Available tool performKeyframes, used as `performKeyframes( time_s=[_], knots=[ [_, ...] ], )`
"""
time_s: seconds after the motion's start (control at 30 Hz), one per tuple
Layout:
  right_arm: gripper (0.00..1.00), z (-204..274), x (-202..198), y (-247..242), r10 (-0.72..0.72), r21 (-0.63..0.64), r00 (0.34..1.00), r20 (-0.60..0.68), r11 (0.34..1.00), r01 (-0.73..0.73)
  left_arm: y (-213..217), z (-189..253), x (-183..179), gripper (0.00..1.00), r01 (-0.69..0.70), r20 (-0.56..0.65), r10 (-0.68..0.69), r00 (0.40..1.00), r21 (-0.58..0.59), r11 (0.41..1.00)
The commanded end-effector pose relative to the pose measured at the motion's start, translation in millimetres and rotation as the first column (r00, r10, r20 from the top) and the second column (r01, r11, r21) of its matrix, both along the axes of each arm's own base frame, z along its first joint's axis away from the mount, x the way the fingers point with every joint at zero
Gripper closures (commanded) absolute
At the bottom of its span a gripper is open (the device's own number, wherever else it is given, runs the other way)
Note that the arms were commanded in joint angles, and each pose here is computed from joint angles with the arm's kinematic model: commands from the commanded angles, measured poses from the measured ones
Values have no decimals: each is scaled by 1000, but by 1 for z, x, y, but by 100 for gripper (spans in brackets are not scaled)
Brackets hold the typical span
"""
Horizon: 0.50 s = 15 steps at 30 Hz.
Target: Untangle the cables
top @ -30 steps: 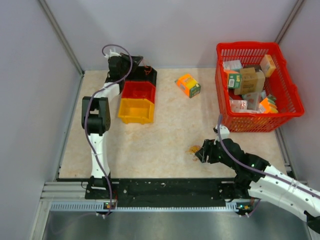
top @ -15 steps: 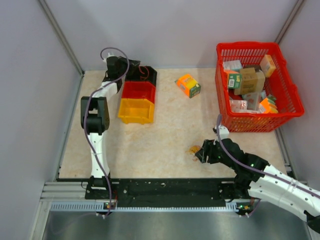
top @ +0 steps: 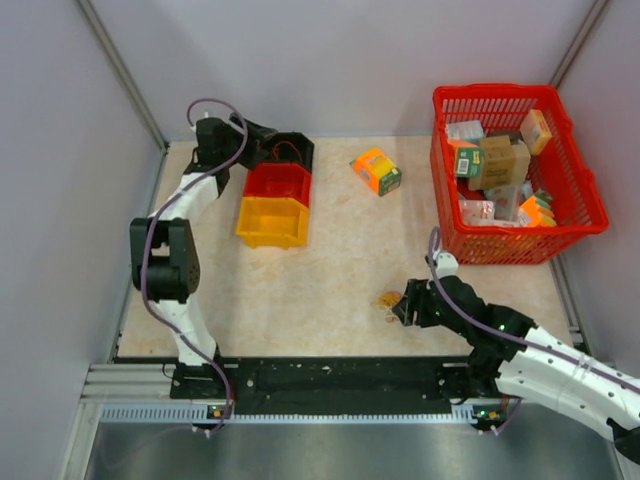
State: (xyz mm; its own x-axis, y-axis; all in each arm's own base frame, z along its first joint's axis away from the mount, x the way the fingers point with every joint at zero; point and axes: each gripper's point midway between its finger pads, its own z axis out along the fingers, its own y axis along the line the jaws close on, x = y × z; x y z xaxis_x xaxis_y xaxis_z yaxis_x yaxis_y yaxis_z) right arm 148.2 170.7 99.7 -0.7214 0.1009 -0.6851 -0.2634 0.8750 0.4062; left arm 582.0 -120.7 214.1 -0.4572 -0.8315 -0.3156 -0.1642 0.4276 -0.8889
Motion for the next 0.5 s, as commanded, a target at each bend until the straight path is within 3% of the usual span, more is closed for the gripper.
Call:
performKeyframes(
  time_s=[0.0, 0.13, 0.23, 0.33, 0.37, 0.4, 0.43, 0.47],
  knots=[
    [42, 13, 15, -6, -91, -42, 996, 8, 995, 91, -19, 38, -72, 27, 140, 108, -138, 985, -15, 990],
    [42, -4, 25, -13, -162, -125, 986, -34, 980, 157, -60, 21, -150, 27, 316, 113, -317, 942, 25, 948],
    [43, -14, 33, -7, -158, -140, 986, -53, 979, 149, -104, 8, -215, 26, 461, 150, -474, 868, 115, 880],
    [48, -26, 38, 11, -103, -131, 992, -73, 987, 93, -157, -27, -287, 26, 622, 92, -657, 748, 246, 743],
    [57, -30, 39, 17, -80, -128, 994, -80, 989, 69, -168, -40, -309, 27, 665, 65, -703, 708, 273, 695],
    [75, -34, 38, 23, -47, -129, 995, -93, 991, 35, -172, -49, -325, 30, 693, 45, -733, 679, 293, 659],
    [91, -36, 37, 30, -12, -125, 995, -102, 992, -1, -170, -64, -338, 30, 704, 9, -737, 675, 289, 649],
    [99, -39, 36, 36, 9, -121, 994, -105, 992, -22, -162, -82, -352, 30, 709, -31, -727, 686, 257, 657]
  ],
)
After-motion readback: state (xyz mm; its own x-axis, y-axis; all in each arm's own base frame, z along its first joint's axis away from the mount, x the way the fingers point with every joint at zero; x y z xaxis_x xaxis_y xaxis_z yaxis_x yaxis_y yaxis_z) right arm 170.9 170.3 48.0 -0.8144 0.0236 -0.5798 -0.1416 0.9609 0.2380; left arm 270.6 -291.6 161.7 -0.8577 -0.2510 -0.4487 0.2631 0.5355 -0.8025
